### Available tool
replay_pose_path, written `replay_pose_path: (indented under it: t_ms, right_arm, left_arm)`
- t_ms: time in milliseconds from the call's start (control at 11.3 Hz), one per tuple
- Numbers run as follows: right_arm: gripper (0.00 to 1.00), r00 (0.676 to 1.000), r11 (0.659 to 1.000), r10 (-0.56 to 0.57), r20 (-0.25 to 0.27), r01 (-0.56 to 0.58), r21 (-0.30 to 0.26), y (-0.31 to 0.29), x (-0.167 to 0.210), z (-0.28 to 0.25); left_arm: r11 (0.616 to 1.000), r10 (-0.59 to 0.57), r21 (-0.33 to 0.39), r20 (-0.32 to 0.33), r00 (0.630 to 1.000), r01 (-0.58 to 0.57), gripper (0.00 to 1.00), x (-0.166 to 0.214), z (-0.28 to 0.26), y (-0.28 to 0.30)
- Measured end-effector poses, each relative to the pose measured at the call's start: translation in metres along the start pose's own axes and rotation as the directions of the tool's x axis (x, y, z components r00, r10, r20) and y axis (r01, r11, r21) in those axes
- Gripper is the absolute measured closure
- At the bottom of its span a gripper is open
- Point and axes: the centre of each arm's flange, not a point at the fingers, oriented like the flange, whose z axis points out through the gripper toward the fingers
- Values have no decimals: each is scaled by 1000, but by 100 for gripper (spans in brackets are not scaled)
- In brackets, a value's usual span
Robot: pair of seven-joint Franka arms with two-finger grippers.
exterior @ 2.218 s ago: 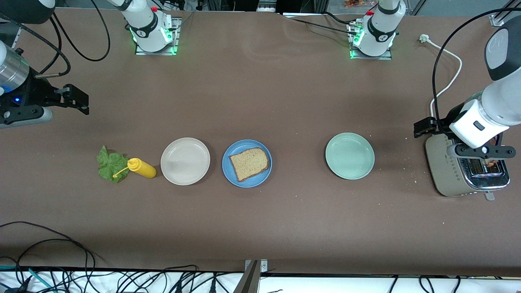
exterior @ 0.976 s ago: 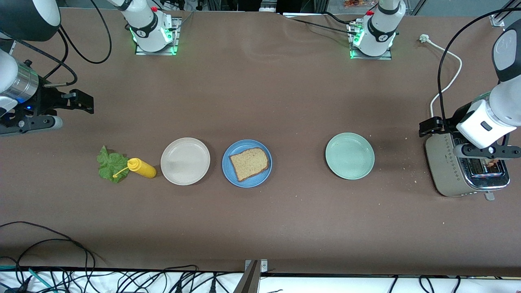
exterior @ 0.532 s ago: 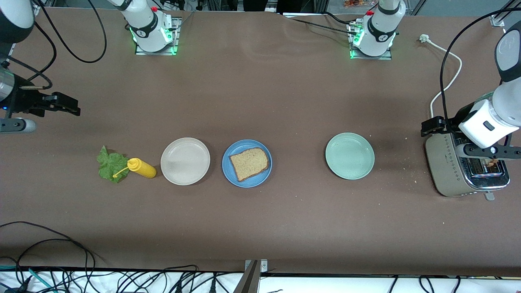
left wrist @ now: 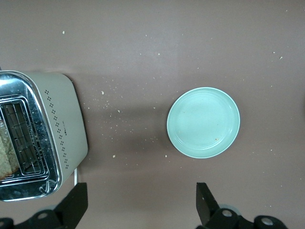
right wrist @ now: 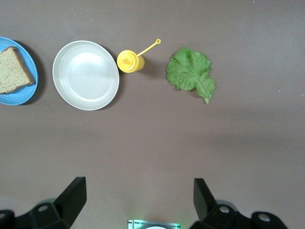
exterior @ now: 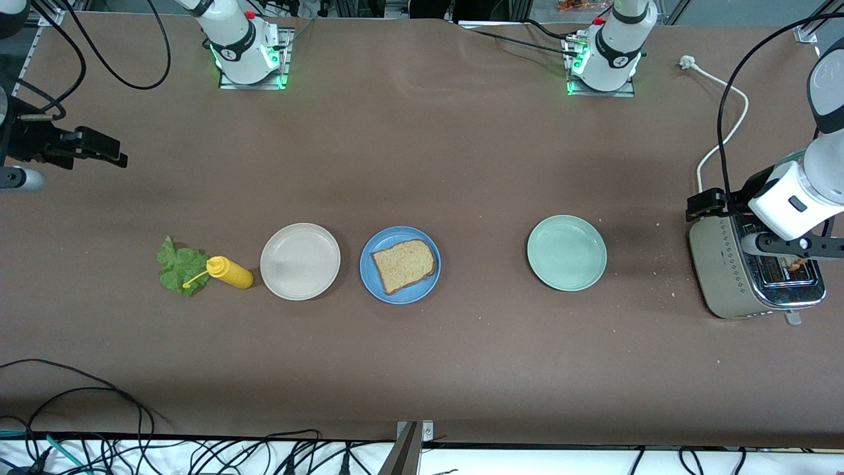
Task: Make sandwich in blue plate with both arms
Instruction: 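Move the right gripper toward the green lettuce leaf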
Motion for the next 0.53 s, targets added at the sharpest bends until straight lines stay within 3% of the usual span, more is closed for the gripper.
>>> replay_pose_path:
  t_ms: [266,532]
  right_arm:
    - [0,999,999,-42,24,42,2,-3,3,14]
    - [0,995,997,-83,64,83,-2,0,32,51]
  left_arm:
    - [1000,1,0,1,1000,-1,0,0,0,0]
    - [1000,2,0,2,1000,-2,0,0,0,0]
